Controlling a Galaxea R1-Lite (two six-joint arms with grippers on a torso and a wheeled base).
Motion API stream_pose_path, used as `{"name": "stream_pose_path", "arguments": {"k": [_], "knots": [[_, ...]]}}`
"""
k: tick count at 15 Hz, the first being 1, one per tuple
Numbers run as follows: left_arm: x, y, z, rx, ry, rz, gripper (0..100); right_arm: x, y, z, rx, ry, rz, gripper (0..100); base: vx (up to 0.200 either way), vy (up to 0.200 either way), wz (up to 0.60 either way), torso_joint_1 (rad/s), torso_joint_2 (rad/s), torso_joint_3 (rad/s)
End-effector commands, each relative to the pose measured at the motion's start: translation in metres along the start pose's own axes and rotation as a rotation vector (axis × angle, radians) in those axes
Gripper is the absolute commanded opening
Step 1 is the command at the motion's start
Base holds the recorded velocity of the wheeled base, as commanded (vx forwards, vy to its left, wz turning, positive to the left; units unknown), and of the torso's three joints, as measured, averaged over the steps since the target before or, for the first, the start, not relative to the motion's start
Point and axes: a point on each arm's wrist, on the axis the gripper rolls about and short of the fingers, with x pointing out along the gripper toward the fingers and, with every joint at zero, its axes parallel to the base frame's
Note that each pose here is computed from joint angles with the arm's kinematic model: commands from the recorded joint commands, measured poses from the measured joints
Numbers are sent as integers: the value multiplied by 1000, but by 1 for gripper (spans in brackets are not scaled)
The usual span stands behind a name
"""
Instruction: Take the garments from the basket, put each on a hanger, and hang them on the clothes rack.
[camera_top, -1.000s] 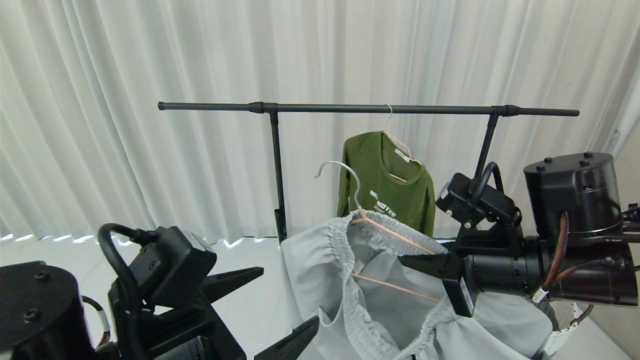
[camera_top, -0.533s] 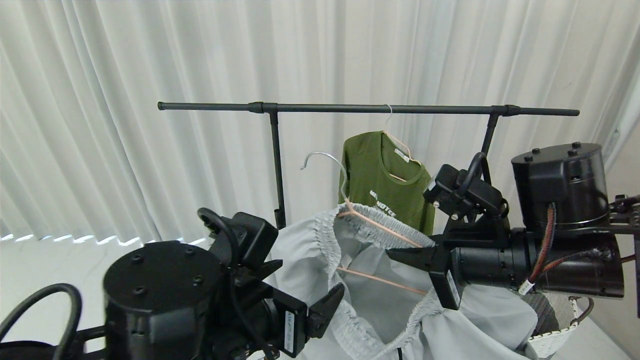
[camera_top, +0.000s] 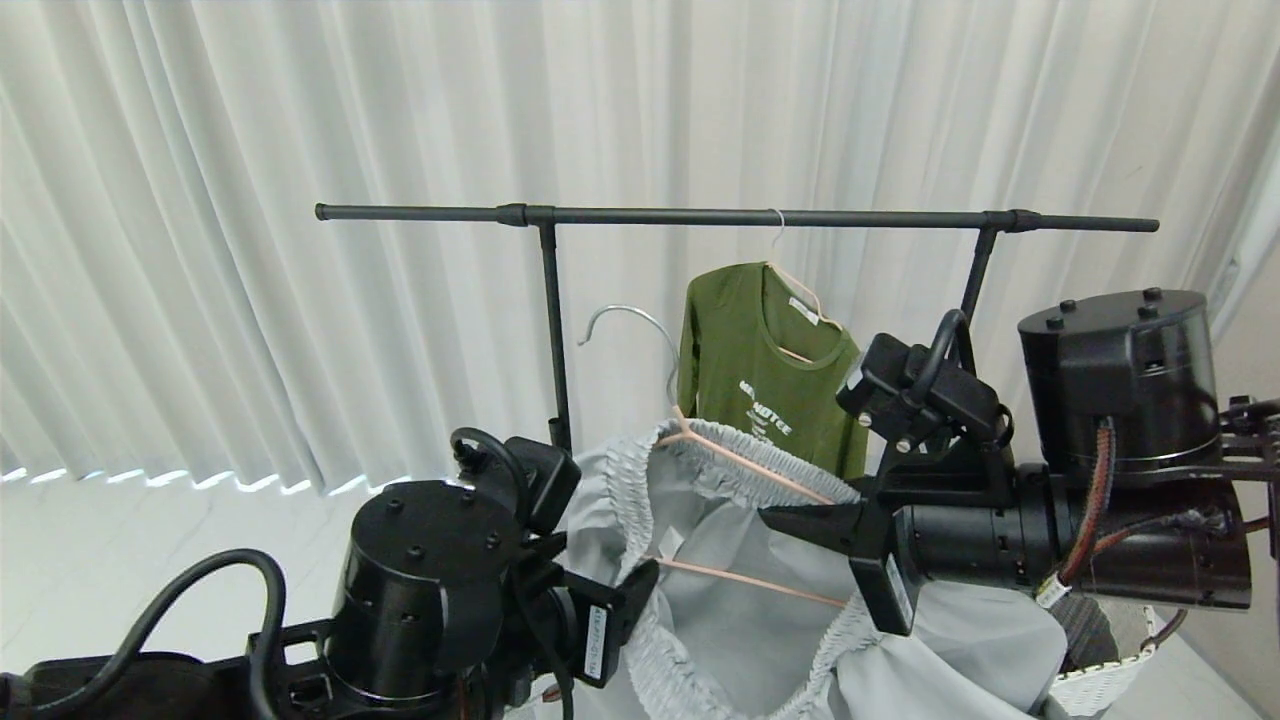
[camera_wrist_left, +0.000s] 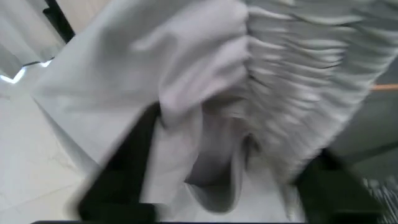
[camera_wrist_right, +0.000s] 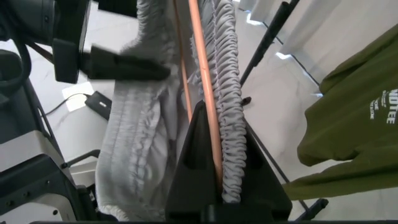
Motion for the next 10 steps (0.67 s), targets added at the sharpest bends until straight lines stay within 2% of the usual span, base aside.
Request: {"name": "stream_pose_path", "arguments": {"k": [1, 2, 3, 5, 6, 10], "knots": [[-8, 3, 0, 7, -11, -1, 0, 0, 0, -1, 1, 4, -2, 0, 0, 0, 0, 0, 0, 0], [-12, 5, -2, 30, -13, 10, 0, -1, -1, -2, 2, 6, -5, 0, 0, 0, 0, 0, 0, 0], [-20, 9, -7, 92, -13, 38, 0, 0, -1, -4, 3, 18, -19, 0, 0, 0, 0, 0, 0, 0], [-32, 21, -10, 154, -26, 76, 0, -2, 1, -13, 1, 48, -23, 0, 0, 0, 0, 0, 0, 0], [-37, 25, -8, 169, -43, 90, 0, -3, 2, -20, 3, 69, -18, 0, 0, 0, 0, 0, 0, 0], [-37, 33, 2, 155, -71, 126, 0, -8, 6, -33, -22, 135, -17, 0, 0, 0, 0, 0, 0, 0]]}}
